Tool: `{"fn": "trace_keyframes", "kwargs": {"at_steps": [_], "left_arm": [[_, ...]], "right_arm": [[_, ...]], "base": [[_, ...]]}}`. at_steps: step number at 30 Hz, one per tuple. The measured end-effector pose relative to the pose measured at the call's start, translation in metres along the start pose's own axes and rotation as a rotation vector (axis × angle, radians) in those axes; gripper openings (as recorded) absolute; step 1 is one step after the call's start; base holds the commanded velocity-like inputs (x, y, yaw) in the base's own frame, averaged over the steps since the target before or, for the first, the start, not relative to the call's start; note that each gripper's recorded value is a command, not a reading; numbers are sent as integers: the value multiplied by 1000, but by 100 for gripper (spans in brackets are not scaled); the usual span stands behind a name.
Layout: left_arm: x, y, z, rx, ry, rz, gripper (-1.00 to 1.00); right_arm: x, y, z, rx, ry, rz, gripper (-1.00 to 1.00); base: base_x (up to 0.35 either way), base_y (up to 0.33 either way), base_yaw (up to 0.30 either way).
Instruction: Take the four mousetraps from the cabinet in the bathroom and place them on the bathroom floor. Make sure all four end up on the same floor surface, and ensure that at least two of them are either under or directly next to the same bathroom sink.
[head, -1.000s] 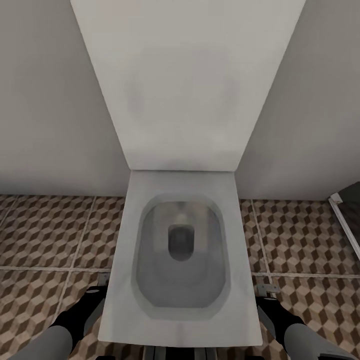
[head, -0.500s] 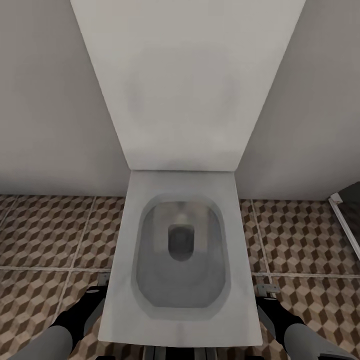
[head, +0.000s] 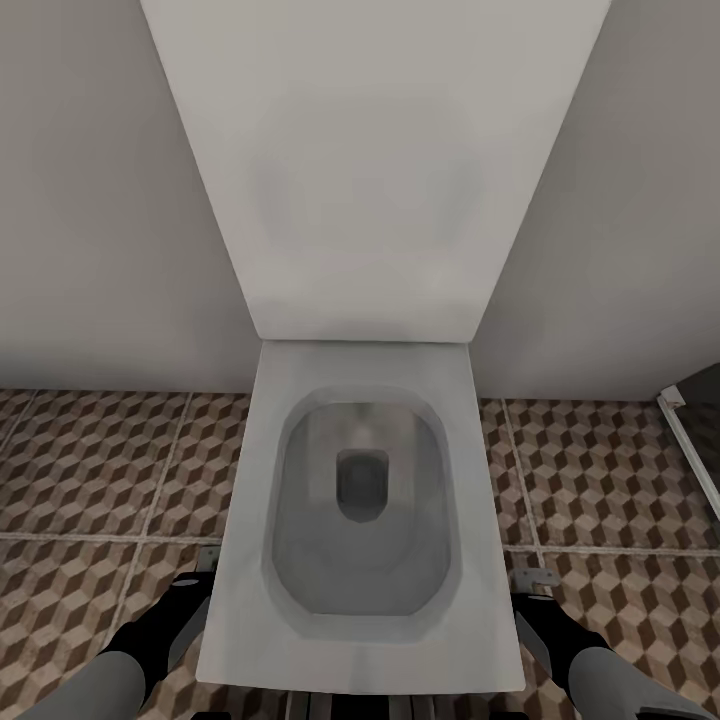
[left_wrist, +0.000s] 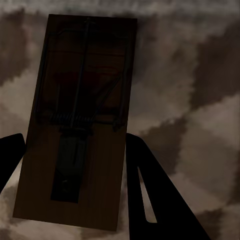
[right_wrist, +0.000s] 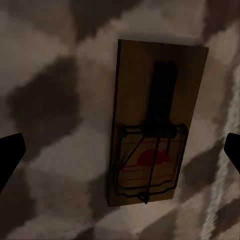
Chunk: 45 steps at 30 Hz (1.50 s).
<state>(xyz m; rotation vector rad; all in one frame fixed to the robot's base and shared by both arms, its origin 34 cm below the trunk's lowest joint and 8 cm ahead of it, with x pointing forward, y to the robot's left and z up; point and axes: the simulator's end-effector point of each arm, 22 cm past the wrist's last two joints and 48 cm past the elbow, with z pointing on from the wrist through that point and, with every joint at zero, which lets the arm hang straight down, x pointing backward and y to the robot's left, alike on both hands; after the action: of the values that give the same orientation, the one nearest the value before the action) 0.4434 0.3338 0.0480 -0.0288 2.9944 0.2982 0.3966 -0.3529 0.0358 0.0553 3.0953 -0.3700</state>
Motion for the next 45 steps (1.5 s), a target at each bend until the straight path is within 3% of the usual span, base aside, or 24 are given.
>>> {"fn": "trace_keyframes", "kwargs": {"at_steps": [45], "left_arm": [[0,-1,0,-2,0,-6,-100]], "right_arm": [[0,1,0,0,0,0,100]], "base": [[0,0,0]]}}
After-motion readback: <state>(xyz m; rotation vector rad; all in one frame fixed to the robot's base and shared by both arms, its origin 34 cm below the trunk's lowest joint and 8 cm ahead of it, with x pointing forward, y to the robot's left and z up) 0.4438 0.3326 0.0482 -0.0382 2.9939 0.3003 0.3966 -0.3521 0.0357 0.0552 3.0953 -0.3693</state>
